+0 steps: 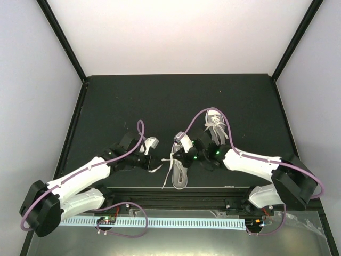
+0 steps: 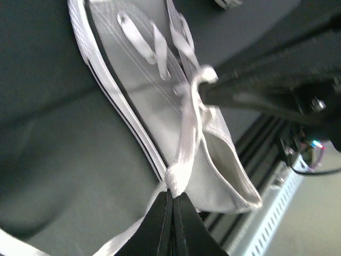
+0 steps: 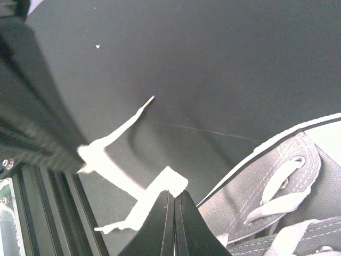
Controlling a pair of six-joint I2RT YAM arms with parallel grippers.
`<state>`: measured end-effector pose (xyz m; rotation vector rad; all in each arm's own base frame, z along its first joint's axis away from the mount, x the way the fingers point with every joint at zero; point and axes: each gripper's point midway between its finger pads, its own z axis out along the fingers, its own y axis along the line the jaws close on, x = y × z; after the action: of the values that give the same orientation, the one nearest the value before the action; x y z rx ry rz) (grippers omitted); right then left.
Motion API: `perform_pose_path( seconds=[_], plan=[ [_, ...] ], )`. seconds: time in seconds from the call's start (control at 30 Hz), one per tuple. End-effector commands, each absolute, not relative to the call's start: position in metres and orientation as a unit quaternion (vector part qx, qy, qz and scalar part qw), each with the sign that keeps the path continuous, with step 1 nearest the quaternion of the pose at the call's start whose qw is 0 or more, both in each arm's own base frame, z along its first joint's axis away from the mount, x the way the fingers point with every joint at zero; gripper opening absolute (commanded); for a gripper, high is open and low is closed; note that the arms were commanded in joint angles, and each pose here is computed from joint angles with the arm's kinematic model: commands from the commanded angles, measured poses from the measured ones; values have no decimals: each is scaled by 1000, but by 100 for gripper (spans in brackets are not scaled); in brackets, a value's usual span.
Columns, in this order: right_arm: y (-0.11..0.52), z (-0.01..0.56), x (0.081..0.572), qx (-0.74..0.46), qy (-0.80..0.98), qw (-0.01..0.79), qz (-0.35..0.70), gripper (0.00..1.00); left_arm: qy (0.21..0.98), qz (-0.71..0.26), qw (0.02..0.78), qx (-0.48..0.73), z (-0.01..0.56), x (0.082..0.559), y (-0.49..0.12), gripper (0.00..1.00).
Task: Tie the shoes
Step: Wrap the shoelace around the shoelace.
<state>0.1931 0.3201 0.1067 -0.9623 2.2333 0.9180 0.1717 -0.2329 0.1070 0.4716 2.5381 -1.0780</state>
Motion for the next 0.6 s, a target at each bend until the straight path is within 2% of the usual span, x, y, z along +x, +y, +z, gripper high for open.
perform_pose_path(
  seconds=[0.0, 0.1, 0.27, 0.43, 0.57],
  plan=[
    [325, 112, 202, -343, 832, 275, 339, 2, 893, -425, 57, 137, 105, 127, -235, 2],
    [326, 111, 202, -341, 833, 274, 340, 2, 870, -470, 33, 144, 121, 112, -252, 2],
    [326, 110, 203, -338, 834, 272, 340, 2, 834, -526, 39, 164, 158, 104, -288, 4],
    [328, 112, 204, -337, 833, 275, 342, 2, 801, -563, 14, 204, 176, 81, -326, 18],
    [329, 112, 205, -336, 833, 273, 343, 2, 792, -567, 15, 227, 178, 76, -333, 36]
  ],
)
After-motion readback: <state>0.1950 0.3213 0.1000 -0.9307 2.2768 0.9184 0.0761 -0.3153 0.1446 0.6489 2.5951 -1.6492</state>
